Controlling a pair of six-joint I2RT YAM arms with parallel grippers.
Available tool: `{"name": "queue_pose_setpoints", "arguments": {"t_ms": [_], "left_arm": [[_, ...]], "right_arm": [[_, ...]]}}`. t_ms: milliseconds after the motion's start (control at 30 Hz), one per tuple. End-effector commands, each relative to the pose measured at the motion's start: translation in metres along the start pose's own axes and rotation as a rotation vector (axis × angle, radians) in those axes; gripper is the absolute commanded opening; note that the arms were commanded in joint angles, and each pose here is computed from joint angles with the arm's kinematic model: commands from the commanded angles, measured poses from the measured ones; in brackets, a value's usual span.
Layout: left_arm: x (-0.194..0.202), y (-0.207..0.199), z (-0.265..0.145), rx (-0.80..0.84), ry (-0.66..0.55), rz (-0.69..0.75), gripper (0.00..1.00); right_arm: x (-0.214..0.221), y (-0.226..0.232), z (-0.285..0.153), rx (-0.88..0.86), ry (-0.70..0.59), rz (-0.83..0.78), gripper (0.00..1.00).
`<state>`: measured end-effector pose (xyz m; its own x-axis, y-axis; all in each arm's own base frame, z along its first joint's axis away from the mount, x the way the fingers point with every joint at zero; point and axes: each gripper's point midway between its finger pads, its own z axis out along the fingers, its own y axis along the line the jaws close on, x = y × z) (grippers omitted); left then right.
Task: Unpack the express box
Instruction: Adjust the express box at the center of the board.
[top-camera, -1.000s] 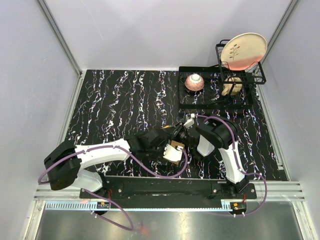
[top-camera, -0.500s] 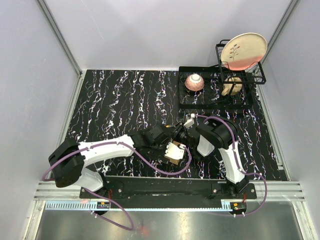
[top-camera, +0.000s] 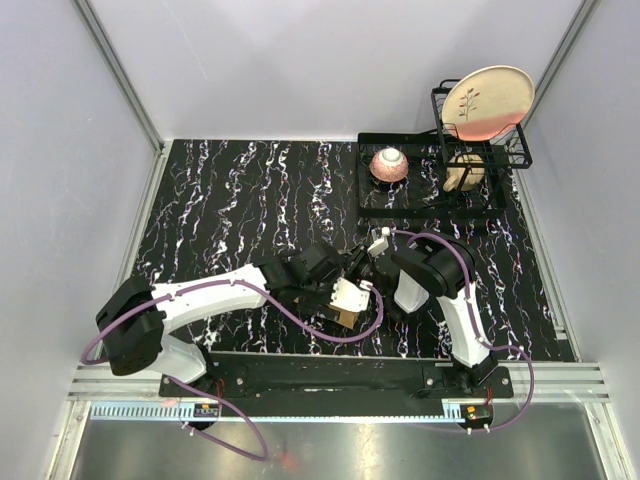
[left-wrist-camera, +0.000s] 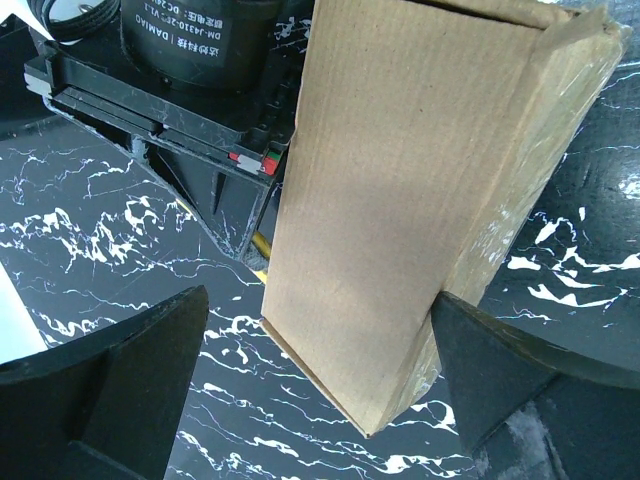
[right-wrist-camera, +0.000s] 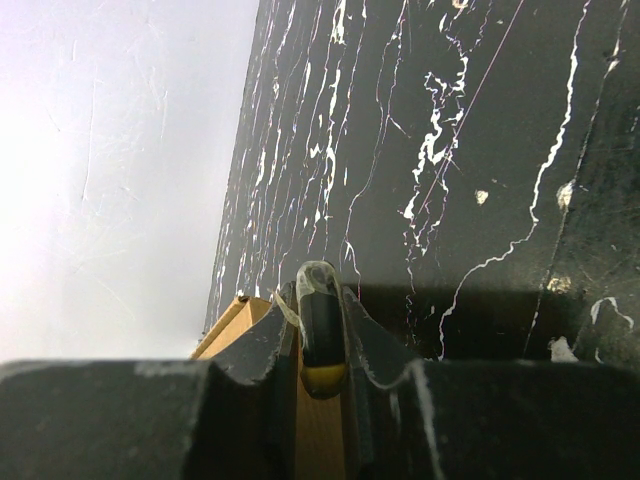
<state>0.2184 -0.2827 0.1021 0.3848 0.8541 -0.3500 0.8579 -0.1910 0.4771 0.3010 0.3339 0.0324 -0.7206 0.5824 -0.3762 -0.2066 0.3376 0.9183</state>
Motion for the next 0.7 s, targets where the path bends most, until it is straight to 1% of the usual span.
{"name": "queue_pose_setpoints", "arguments": {"t_ms": [0, 100, 400, 667], "left_arm": [[-0.058, 0.144, -0.053, -0.557, -0.208, -0.051, 0.99], [-0.057, 0.143, -0.053, -0.558, -0.204, -0.05, 0.99], [-0.064, 0.162, -0.06, -0.626, -0.224, -0.072, 0.99], [-0.068, 0.17, -0.048, -0.643, -0.223, -0.084, 0.99]], "right_arm": [[0.125, 0.012, -0.046, -0.06, 0.463, 0.02, 0.0], [0.125, 0.013, -0.045, -0.063, 0.467, 0.026, 0.0], [0.126, 0.011, -0.046, -0.056, 0.471, 0.038, 0.0], [0.126, 0.018, -0.044, -0.07, 0.477, 0.059, 0.0]]}}
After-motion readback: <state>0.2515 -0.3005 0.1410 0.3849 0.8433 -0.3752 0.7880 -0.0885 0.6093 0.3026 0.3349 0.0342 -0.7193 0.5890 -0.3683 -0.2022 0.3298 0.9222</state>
